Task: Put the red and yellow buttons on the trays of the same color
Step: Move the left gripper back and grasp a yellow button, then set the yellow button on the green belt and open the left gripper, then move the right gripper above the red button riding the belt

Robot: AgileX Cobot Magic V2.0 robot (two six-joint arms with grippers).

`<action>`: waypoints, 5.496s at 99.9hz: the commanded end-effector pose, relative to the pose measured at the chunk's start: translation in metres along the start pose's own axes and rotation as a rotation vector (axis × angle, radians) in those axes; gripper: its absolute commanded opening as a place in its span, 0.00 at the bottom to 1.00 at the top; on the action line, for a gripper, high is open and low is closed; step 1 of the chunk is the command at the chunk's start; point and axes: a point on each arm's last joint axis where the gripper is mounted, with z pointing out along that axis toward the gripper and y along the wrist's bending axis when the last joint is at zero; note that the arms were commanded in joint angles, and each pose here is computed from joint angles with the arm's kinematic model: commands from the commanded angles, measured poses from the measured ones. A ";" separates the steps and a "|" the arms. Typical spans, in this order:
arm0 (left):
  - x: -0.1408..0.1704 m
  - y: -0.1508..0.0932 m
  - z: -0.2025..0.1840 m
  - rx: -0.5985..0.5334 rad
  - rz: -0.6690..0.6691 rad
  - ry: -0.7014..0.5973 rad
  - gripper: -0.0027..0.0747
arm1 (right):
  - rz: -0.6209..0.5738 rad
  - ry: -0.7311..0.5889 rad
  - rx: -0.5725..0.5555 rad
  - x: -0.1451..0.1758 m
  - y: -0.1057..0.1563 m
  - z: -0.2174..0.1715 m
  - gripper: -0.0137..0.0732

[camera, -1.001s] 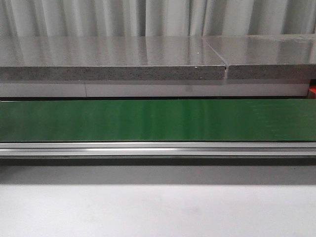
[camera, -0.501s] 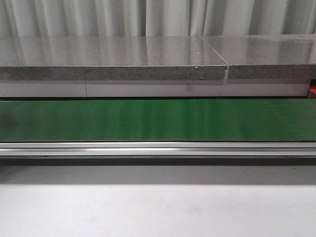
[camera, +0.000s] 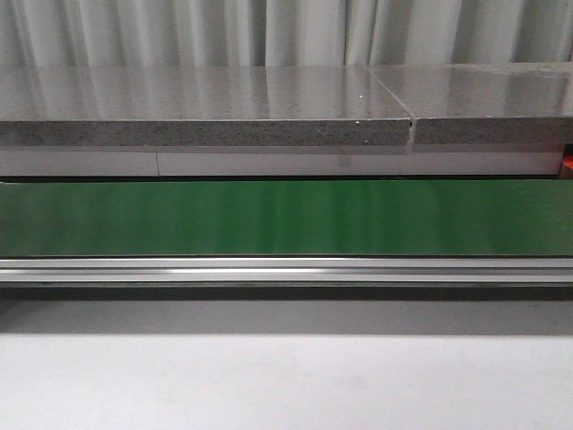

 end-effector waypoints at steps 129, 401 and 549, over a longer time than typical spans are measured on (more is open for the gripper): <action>0.023 0.098 0.126 -0.157 -0.288 0.128 0.67 | -0.001 -0.088 0.014 -0.013 -0.001 -0.005 0.08; 0.031 -0.101 0.017 0.276 0.421 -0.006 0.79 | -0.001 -0.088 0.014 -0.013 -0.001 -0.005 0.08; 0.190 0.017 -0.138 0.447 0.345 -0.540 0.01 | -0.001 -0.088 0.014 -0.013 -0.001 -0.005 0.08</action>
